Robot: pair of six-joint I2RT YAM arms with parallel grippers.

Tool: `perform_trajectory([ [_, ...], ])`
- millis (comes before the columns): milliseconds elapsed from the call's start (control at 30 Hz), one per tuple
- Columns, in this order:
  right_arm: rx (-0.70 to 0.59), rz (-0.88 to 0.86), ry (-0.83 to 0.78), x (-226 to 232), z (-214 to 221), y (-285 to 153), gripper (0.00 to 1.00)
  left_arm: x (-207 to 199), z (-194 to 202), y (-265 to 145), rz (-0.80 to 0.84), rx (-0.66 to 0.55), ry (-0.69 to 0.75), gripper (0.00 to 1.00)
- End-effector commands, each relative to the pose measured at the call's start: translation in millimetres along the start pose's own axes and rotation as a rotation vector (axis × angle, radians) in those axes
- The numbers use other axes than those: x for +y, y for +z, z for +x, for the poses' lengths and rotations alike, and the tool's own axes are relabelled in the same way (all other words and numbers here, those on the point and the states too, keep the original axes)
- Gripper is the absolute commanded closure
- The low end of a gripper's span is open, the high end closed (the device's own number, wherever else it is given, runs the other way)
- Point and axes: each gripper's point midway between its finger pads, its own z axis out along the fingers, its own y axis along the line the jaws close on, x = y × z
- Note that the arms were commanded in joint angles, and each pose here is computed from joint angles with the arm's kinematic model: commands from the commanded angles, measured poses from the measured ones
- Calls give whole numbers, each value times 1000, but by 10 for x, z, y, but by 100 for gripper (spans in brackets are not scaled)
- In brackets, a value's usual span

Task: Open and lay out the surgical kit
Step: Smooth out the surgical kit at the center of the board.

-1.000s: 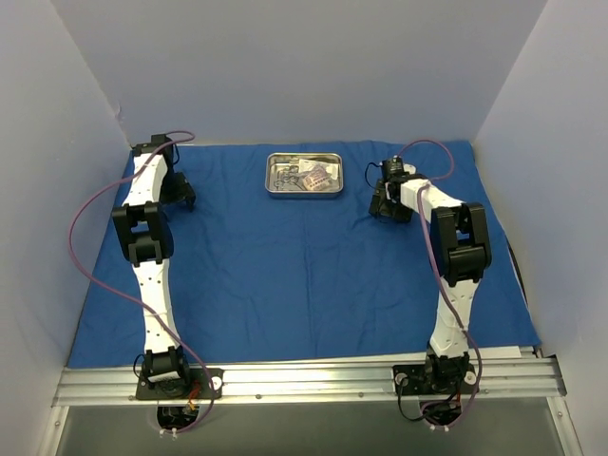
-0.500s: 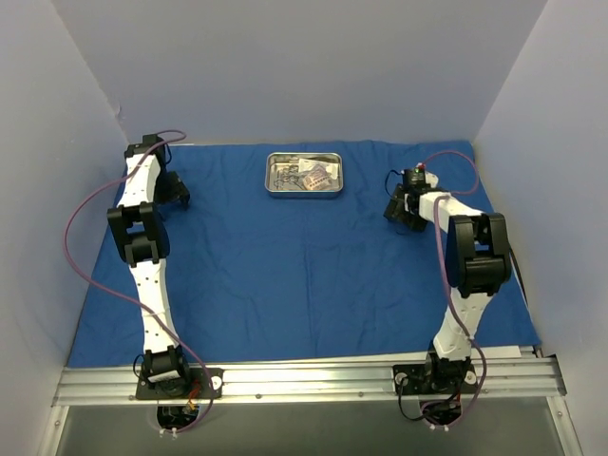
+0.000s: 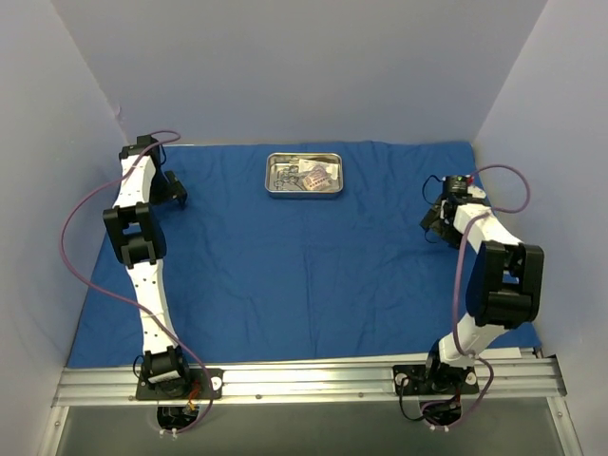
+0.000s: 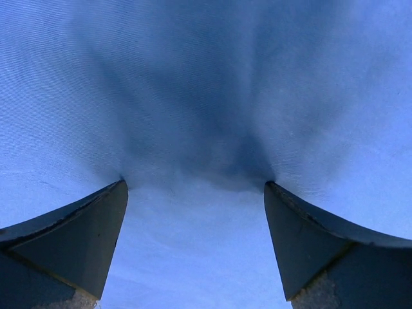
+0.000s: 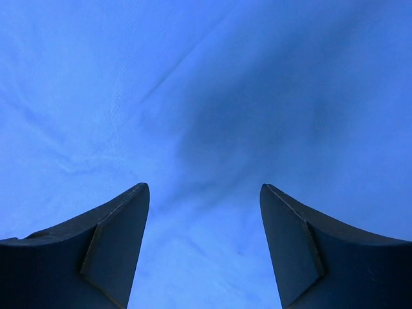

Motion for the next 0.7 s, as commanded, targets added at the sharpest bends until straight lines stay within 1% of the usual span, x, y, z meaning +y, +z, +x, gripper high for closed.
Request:
perform_trajectory([
  [0, -61, 68, 52, -260, -172, -296, 35, -41, -299, -500, 62, -152, -48, 5],
  [133, 45, 95, 32, -384, 182, -195, 35, -133, -204, -765, 90, -184, -26, 6],
  [167, 68, 78, 32, -372, 264, -184, 35, -155, -180, -801, 93, -189, -18, 6],
  [267, 106, 64, 29, -423, 480, -172, 35, -138, -110, -989, 106, -206, -12, 6],
  [300, 115, 62, 27, -434, 534, -165, 35, -118, -30, -954, 97, -188, -6, 6],
  [500, 204, 81, -31, -515, 940, -155, 35, -69, 119, -1018, 102, -198, 2, 6],
  [667, 304, 113, -136, -444, 1380, -307, 36, -31, 172, -994, 84, -187, 6, 6],
])
